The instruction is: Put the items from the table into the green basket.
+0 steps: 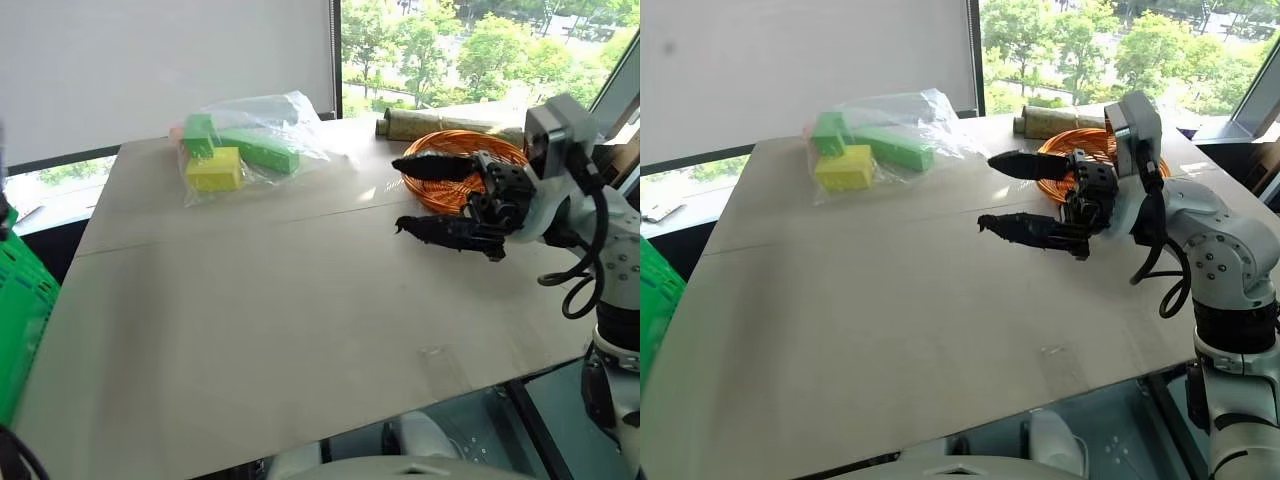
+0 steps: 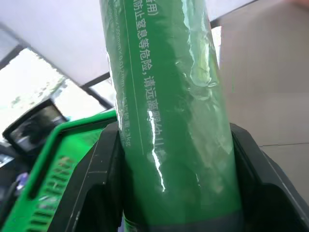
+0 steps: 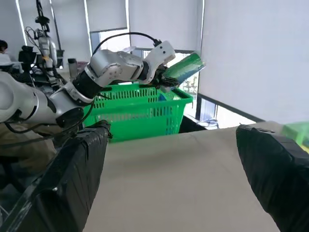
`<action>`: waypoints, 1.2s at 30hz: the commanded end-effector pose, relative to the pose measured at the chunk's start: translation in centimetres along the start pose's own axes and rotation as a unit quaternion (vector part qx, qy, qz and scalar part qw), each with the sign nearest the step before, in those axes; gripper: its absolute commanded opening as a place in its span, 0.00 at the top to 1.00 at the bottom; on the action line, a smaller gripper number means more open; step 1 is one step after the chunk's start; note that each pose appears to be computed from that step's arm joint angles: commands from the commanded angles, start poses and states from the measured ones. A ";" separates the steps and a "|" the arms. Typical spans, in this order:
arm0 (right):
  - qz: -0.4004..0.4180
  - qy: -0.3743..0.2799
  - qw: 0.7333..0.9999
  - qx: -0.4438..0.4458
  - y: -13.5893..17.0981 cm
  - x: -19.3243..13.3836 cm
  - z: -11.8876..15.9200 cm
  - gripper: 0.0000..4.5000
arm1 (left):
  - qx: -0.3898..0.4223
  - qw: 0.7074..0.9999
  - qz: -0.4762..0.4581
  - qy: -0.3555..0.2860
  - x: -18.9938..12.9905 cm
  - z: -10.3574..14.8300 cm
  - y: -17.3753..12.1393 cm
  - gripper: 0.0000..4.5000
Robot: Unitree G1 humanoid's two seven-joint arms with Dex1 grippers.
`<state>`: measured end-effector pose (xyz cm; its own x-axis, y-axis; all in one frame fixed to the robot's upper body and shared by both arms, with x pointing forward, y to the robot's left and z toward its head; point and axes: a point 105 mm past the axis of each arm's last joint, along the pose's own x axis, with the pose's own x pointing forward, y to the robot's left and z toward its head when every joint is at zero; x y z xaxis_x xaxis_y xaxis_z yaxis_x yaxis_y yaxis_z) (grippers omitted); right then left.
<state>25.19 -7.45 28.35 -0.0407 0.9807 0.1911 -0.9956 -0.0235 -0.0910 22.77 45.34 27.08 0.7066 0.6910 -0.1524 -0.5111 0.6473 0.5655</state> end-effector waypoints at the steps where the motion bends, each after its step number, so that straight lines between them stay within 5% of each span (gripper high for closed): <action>1: 0.014 -0.008 1.000 -0.014 0.2 0.4 0.9 0.00 | 0.004 0.999 0.035 -0.003 -0.7 -0.6 2.5 0.54; 15: 0.021 0.006 0.999 -0.031 -0.4 0.9 0.7 0.00 | -0.008 0.997 0.055 0.060 -1.3 -6.7 4.1 0.54; 20: 0.021 0.007 0.999 -0.032 -0.5 0.9 0.7 0.00 | -0.005 0.997 0.052 0.061 -1.2 -6.9 4.0 0.02; 25: 0.013 0.009 0.999 -0.035 -0.8 0.8 0.6 0.00 | 0.006 0.999 0.033 0.028 -0.7 -5.5 3.1 0.01; 30: -0.051 0.042 0.997 -0.042 -2.8 -1.0 -1.9 0.00 | -0.052 0.980 -0.142 -0.131 -1.2 -0.1 -4.9 0.01; 33: -0.130 0.080 0.987 -0.039 -5.0 -3.5 -5.7 0.00 | -0.096 0.932 -0.284 -0.205 -4.0 0.9 -11.4 0.01; 36: -0.193 0.123 0.972 -0.050 -6.3 -6.0 -9.2 0.00 | -0.166 0.891 -0.368 -0.210 -6.5 0.0 -15.3 0.01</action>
<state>31.96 -11.01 18.09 0.3356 0.9419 -0.0165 -0.9403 0.3339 -0.0656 26.30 32.21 17.44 0.9935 -0.0426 -0.1055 0.0564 0.9897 0.1317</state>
